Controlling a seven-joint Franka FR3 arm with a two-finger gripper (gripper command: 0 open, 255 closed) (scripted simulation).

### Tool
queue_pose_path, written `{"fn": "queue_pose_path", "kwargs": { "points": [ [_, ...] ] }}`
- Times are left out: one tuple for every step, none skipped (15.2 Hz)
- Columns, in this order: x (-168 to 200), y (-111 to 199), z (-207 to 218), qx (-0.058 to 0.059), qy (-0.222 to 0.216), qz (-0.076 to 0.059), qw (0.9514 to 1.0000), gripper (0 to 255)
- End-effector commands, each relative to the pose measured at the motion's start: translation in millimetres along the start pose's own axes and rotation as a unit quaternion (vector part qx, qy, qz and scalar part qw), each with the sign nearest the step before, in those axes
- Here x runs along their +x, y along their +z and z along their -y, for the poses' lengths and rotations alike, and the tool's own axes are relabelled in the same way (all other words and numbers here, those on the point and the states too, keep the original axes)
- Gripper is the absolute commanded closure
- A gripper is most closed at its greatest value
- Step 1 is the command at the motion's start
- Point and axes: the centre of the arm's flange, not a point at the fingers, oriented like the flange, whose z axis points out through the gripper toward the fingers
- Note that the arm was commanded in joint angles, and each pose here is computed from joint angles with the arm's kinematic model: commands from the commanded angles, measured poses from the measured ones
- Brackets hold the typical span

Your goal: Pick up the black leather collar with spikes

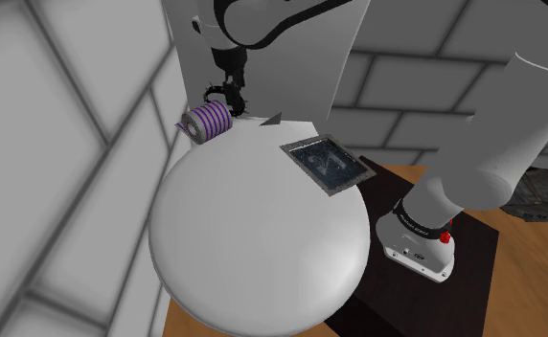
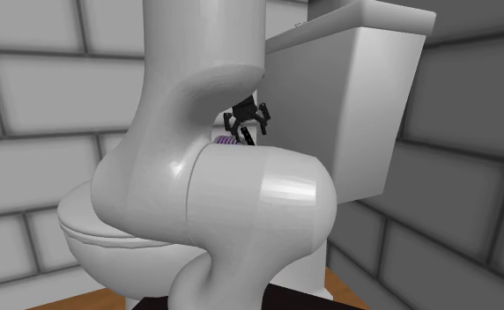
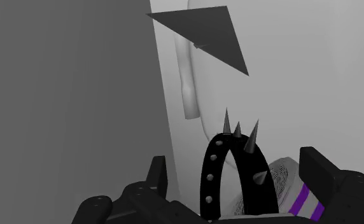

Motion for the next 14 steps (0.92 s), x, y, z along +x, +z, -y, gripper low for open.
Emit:
{"fn": "queue_pose_path", "kwargs": {
  "points": [
    [0,4,1,0.0,0.0,0.0,1.0,0],
    [0,4,0,0.0,0.0,0.0,1.0,255],
    [0,4,0,0.0,0.0,0.0,1.0,255],
    [0,4,0,0.0,0.0,0.0,1.0,255],
    [0,4,0,0.0,0.0,0.0,1.0,255],
    [0,4,0,0.0,0.0,0.0,1.0,255],
    [0,4,0,0.0,0.0,0.0,1.0,255],
    [0,4,0,0.0,0.0,0.0,1.0,255],
    [0,4,0,0.0,0.0,0.0,1.0,255],
    [0,4,0,0.0,0.0,0.0,1.0,255],
    [0,4,1,0.0,0.0,0.0,1.0,255],
    [0,-1,-1,0.0,0.0,0.0,1.0,255],
    [-1,-6,-2,0.0,0.0,0.0,1.0,255],
    [-2,-11,-3,0.0,0.0,0.0,1.0,255]
  ]
}}
